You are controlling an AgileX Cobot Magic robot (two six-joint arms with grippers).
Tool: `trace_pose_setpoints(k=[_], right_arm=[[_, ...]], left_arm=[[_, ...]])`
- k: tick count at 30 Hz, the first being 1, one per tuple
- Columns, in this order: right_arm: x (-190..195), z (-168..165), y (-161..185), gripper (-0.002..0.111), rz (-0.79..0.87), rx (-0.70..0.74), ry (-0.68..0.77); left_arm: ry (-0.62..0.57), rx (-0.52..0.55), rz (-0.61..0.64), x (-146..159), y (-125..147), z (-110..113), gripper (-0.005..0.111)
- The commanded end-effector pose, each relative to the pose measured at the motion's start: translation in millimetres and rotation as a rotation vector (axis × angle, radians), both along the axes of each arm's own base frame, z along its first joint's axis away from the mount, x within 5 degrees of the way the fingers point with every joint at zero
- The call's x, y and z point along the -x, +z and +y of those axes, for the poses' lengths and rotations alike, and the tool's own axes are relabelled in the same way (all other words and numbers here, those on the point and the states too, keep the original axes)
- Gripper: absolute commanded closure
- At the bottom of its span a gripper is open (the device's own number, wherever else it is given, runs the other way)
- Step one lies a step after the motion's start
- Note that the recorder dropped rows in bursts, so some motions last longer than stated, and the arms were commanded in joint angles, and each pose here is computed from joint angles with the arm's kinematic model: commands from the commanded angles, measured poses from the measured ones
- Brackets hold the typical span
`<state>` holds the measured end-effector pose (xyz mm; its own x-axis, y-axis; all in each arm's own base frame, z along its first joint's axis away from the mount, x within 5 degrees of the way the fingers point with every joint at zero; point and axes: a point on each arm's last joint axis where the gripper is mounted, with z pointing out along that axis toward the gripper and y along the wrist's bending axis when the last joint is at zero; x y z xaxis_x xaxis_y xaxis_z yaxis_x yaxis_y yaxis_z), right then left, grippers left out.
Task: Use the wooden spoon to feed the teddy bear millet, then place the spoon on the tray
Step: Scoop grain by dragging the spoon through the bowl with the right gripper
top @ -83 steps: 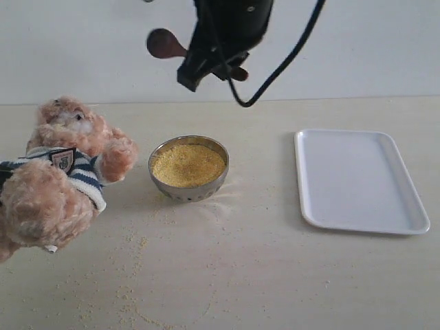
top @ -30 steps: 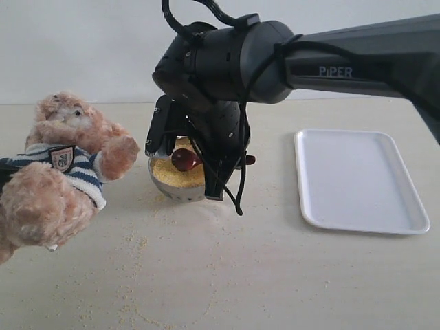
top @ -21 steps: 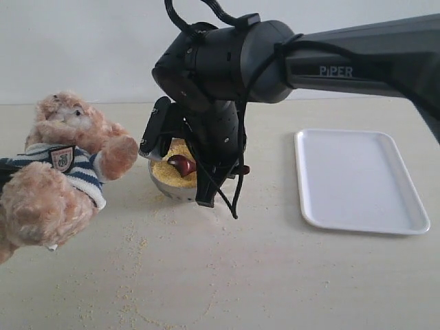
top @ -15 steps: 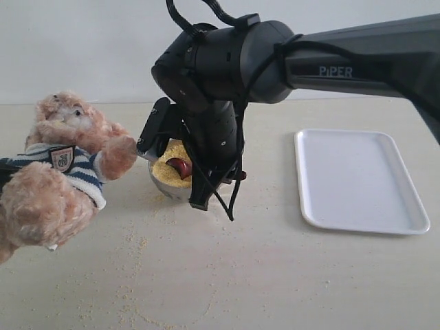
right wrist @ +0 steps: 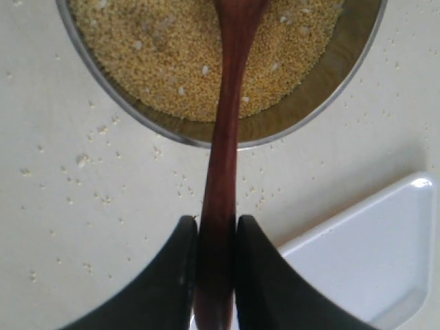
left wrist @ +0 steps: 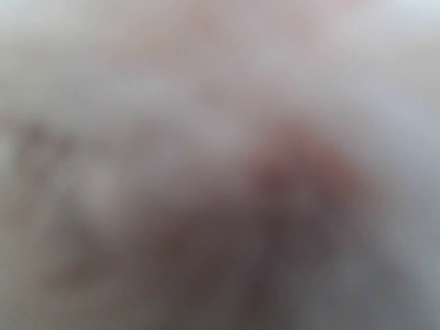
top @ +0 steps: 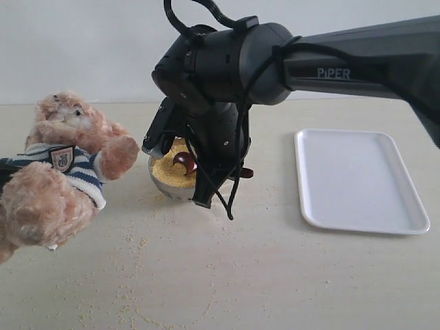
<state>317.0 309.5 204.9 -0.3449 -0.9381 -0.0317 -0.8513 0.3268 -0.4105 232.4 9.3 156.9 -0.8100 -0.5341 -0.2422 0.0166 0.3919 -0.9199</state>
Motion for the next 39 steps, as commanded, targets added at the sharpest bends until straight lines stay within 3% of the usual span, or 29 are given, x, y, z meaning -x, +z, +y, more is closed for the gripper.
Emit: trace_pose_setpoints(k=[1,23,31,39], right_arm=[[-0.2,-2.5,1.0,0.108,-0.003,0.005,-0.018],[4.5,-0.9,0.7,0.108,0.045,-0.031,-0.049],[8.8,-2.1,27.1,0.108,0.011,-0.116,-0.045],[10.6,-3.5,29.8,0.108,0.020,-0.119,-0.064]], left_arm=[[0.001,0.029,-0.020,-0.1,3.1,-1.5,0.102],[0.002,0.029,-0.020,-0.2,3.2,-1.4,0.102],[0.002,0.029,-0.020,-0.2,3.2,-1.4,0.102],[0.002,0.029,-0.020,-0.2,3.2,-1.4,0.102]])
